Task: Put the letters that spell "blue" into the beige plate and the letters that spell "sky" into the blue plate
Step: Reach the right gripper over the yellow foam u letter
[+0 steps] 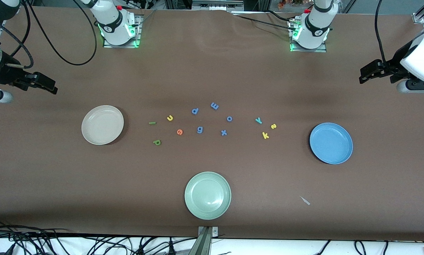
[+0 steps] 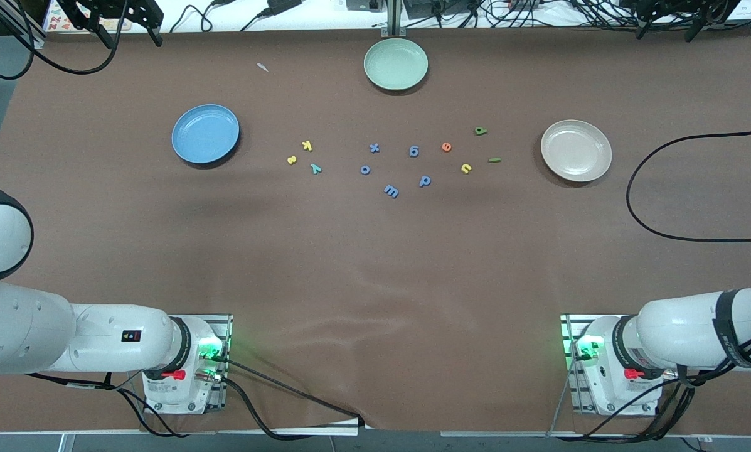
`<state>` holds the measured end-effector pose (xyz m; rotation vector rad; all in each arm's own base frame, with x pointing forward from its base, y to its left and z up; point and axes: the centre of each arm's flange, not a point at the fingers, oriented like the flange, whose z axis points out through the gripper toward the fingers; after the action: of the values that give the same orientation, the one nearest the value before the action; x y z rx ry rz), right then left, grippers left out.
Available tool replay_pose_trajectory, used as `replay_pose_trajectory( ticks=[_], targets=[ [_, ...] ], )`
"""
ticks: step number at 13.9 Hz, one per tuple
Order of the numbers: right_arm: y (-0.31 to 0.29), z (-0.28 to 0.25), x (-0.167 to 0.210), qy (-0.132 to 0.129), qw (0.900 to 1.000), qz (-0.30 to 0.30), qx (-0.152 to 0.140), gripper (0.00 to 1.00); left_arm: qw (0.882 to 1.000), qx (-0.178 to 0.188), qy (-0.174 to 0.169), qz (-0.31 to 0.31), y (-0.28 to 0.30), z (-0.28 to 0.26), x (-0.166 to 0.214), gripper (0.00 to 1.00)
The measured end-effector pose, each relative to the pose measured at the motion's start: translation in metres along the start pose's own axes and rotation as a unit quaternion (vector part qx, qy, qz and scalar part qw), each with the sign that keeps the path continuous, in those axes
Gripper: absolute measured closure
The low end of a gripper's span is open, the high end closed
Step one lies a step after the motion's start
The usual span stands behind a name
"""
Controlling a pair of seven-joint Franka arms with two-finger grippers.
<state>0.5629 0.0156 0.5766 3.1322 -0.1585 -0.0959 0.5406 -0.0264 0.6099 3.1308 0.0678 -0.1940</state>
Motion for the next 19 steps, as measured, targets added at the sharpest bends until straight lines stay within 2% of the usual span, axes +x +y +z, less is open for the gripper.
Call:
replay_pose_trajectory(
  ticks=[5, 9, 12, 17, 19],
  targets=[
    [-0.080, 0.059, 0.017, -0.032, 0.997, -0.066, -0.005, 0.00, 1.000, 0.000, 0.001, 0.001, 0.001, -0.001, 0.000, 0.00],
    [-0.145, 0.135, 0.037, -0.044, 0.993, -0.111, -0.004, 0.00, 1.000, 0.000, 0.001, 0.002, 0.002, -0.001, 0.000, 0.00],
    [-0.194, 0.192, 0.044, -0.040, 0.989, -0.145, 0.000, 0.00, 1.000, 0.000, 0.001, 0.002, 0.002, -0.001, 0.000, 0.00],
    [-0.275, 0.268, 0.022, -0.047, 0.978, -0.206, -0.003, 0.00, 1.000, 0.000, 0.001, 0.003, 0.003, -0.001, 0.000, 0.00],
    [-0.289, 0.287, 0.010, -0.041, 0.975, -0.219, -0.002, 0.00, 1.000, 0.000, 0.001, 0.003, 0.003, -0.001, 0.000, 0.00]
  ],
)
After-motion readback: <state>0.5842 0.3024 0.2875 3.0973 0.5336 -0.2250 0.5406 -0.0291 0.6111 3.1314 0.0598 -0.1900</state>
